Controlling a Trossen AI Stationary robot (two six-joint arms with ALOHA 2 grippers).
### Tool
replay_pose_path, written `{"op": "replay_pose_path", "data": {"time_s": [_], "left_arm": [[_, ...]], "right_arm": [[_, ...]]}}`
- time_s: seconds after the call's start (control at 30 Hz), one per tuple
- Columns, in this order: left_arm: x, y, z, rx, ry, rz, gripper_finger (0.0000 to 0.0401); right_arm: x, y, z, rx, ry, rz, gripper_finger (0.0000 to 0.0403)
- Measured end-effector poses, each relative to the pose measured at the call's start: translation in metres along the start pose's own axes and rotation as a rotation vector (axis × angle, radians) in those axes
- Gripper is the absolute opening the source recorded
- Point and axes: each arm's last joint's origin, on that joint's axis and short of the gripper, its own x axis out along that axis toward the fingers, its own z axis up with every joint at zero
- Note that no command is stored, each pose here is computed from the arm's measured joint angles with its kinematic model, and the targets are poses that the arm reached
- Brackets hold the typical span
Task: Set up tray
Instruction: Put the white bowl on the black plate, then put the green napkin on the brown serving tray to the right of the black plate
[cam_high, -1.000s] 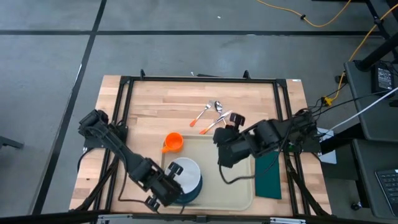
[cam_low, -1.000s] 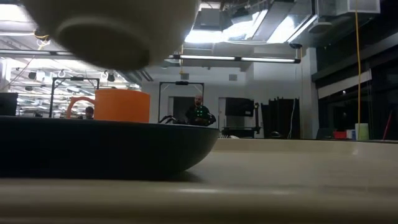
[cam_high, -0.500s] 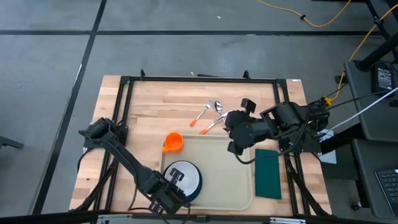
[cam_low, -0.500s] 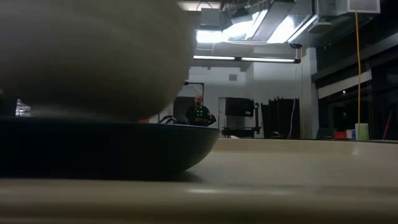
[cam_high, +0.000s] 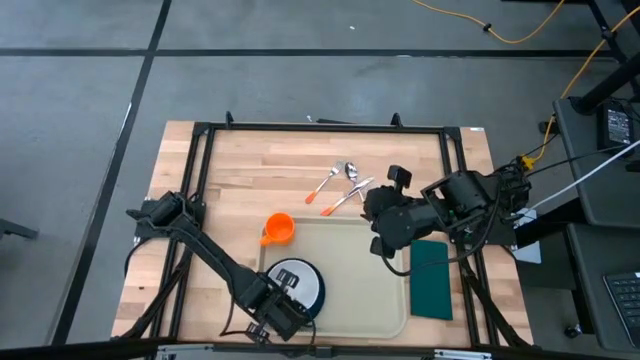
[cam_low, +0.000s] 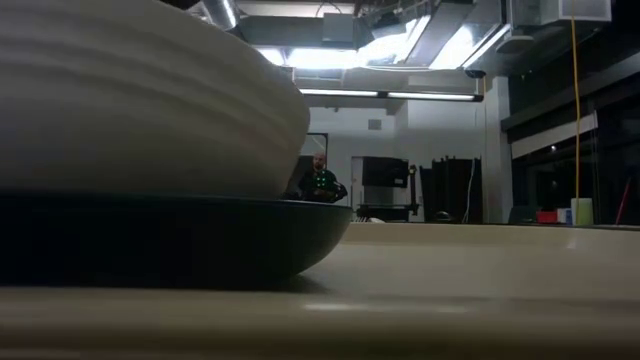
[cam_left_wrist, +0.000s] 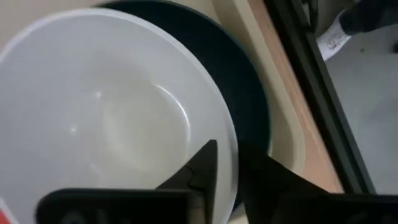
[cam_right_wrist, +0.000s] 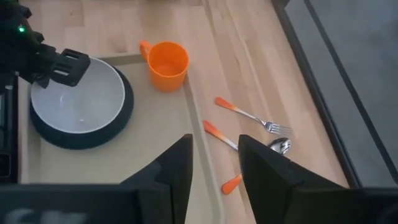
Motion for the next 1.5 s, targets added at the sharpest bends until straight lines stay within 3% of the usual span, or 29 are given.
{"op": "replay_pose_path", "data": {"time_s": [0.3, 0.57, 0.73, 0.9, 1.03, 1.27, 1.5], "left_arm": [[-0.028, 0.009, 0.016, -0.039, -0.087, -0.014, 0.0157], [-0.090, 0.020, 0.022, -0.067, -0.059, 0.021, 0.0209], [-0.145, 0.035, 0.012, -0.130, -0.046, 0.223, 0.0210], [-0.201, 0.044, 0.007, -0.187, -0.289, 0.405, 0.0198], [-0.238, 0.054, -0.013, -0.237, -0.414, 0.555, 0.0186], [-0.302, 0.075, -0.062, -0.315, -0.579, 0.849, 0.0172], [-0.349, 0.092, -0.115, -0.371, -0.656, 1.007, 0.0164]], "right_arm": [[0.000, 0.000, 0.000, -0.023, 0.000, -0.001, 0.0134], [0.002, -0.002, 0.001, -0.024, 0.002, -0.007, 0.0134], [0.009, -0.016, 0.007, 0.010, 0.011, -0.041, 0.0134], [0.023, -0.041, 0.015, 0.025, 0.032, -0.103, 0.0134], [0.049, -0.071, 0.018, 0.083, 0.110, -0.166, 0.0135], [0.132, -0.119, -0.003, 0.389, 0.326, -0.301, 0.0180], [0.202, -0.136, -0.029, 0.675, 0.370, -0.147, 0.0221]]}}
